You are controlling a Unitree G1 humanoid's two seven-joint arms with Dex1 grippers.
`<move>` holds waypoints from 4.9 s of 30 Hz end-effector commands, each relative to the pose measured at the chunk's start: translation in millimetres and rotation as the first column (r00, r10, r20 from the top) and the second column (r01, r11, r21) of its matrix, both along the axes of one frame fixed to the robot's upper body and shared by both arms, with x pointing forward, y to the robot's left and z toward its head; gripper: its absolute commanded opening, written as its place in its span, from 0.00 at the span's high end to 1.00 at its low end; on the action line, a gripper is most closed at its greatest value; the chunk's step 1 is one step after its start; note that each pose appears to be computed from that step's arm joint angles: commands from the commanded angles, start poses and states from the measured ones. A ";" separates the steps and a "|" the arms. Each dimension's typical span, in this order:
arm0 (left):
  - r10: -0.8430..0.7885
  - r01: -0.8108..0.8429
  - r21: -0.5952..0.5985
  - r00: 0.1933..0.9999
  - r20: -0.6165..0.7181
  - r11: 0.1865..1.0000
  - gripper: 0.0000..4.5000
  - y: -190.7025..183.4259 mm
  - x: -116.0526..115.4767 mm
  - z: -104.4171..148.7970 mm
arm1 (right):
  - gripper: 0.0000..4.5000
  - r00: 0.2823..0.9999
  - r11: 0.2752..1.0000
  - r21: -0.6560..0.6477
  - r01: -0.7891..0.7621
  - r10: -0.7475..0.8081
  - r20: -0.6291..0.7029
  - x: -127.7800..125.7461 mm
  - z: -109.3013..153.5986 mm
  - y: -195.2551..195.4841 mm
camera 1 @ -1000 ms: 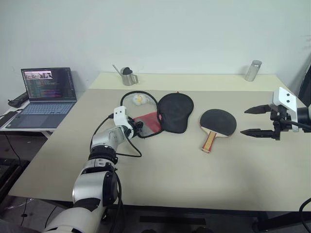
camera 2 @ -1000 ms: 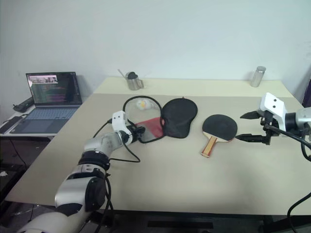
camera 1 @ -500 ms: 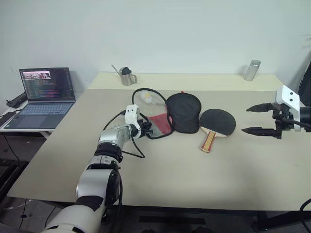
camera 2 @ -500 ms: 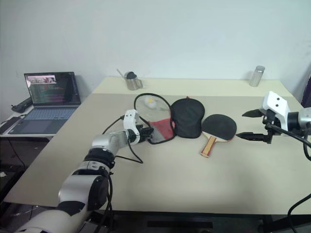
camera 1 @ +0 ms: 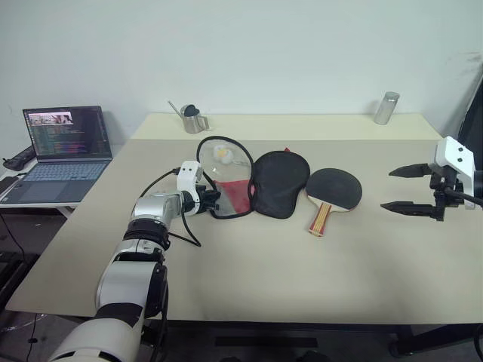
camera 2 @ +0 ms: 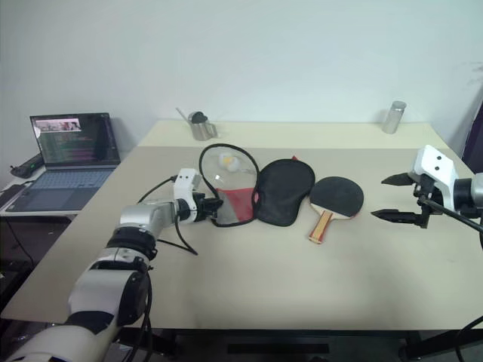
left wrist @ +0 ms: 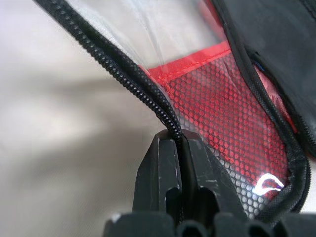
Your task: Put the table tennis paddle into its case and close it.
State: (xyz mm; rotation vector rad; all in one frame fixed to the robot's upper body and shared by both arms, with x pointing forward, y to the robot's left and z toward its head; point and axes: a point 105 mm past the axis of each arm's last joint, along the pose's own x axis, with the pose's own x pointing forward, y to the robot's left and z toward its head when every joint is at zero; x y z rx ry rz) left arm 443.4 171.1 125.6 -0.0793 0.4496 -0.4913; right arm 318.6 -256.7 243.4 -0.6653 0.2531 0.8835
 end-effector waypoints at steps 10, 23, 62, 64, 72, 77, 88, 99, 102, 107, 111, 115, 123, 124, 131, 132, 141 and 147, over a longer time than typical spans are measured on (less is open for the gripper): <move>-0.053 0.053 -0.008 0.999 -0.001 0.999 0.99 -18.4 -11.4 -4.8 | 0.00 0.998 1.000 -0.008 0.015 -0.014 0.057 -9.1 17.7 -3.1; 0.055 -0.056 0.038 0.998 0.019 0.998 0.78 18.0 -12.1 4.6 | 0.00 0.999 1.000 0.001 0.001 -0.001 0.047 -5.6 13.1 2.5; -0.342 0.300 0.185 0.900 0.271 0.936 0.08 43.2 -93.7 63.8 | 0.00 0.290 0.244 0.158 0.957 -0.756 -0.587 67.6 -92.5 141.7; -0.338 0.296 0.184 0.901 0.272 0.937 0.08 44.1 -94.6 64.3 | 0.00 0.302 0.258 0.161 0.953 -0.740 -0.601 70.0 -93.9 150.3; -0.320 0.279 0.180 0.909 0.268 0.943 0.08 46.6 -98.2 62.4 | 0.00 0.349 0.285 0.204 0.937 -0.702 -0.621 75.1 -77.8 164.4; -0.312 0.270 0.181 0.912 0.268 0.946 0.08 46.7 -98.5 61.6 | 0.00 0.374 0.326 0.199 0.924 -0.662 -0.650 75.0 -82.6 188.7; -0.298 0.257 0.177 0.915 0.271 0.950 0.07 45.0 -99.8 62.4 | 0.04 0.364 0.359 0.149 0.921 -0.662 -0.656 90.8 -114.4 211.3; -0.293 0.249 0.184 0.914 0.279 0.951 0.07 45.9 -100.1 65.3 | 0.76 0.267 0.262 0.102 0.960 -0.737 -0.621 97.8 -134.3 187.3; -0.293 0.247 0.186 0.914 0.282 0.951 0.07 45.5 -99.3 66.4 | 0.76 0.261 0.239 0.121 0.963 -0.738 -0.622 102.1 -127.7 182.6; -0.291 0.244 0.189 0.913 0.286 0.951 0.07 46.2 -98.4 67.6 | 0.76 0.290 0.200 0.212 0.956 -0.724 -0.625 114.0 -91.5 177.8; -0.290 0.241 0.194 0.912 0.289 0.951 0.07 46.9 -98.3 68.8 | 0.76 0.358 0.195 0.317 0.928 -0.704 -0.614 120.8 -45.5 185.2; -0.290 0.240 0.196 0.912 0.291 0.951 0.07 46.9 -97.9 69.8 | 0.76 0.403 0.201 0.378 0.904 -0.696 -0.594 122.3 -18.5 195.3; -0.278 0.224 0.203 0.913 0.300 0.953 0.07 50.0 -99.6 72.7 | 0.76 0.471 0.240 0.434 0.868 -0.674 -0.570 125.0 0.2 222.3; -0.275 0.220 0.205 0.914 0.299 0.954 0.07 50.9 -99.8 72.8 | 0.76 0.486 0.257 0.435 0.863 -0.657 -0.576 124.5 0.1 231.3; -0.266 0.211 0.205 0.918 0.293 0.956 0.07 51.4 -105.1 70.2 | 0.76 0.591 0.369 0.462 0.806 -0.548 -0.592 118.1 0.6 295.4; -0.265 0.211 0.205 0.919 0.293 0.956 0.07 51.1 -106.4 69.8 | 0.76 0.601 0.378 0.467 0.799 -0.535 -0.594 117.3 0.6 302.1; -0.244 0.192 0.197 0.927 0.285 0.961 0.07 51.8 -115.5 67.9 | 0.76 0.639 0.415 0.491 0.766 -0.402 -0.656 110.4 -21.2 340.7; -0.235 0.185 0.195 0.931 0.281 0.963 0.07 51.5 -117.4 66.9 | 0.76 0.652 0.446 0.507 0.738 -0.277 -0.706 99.3 -28.3 363.2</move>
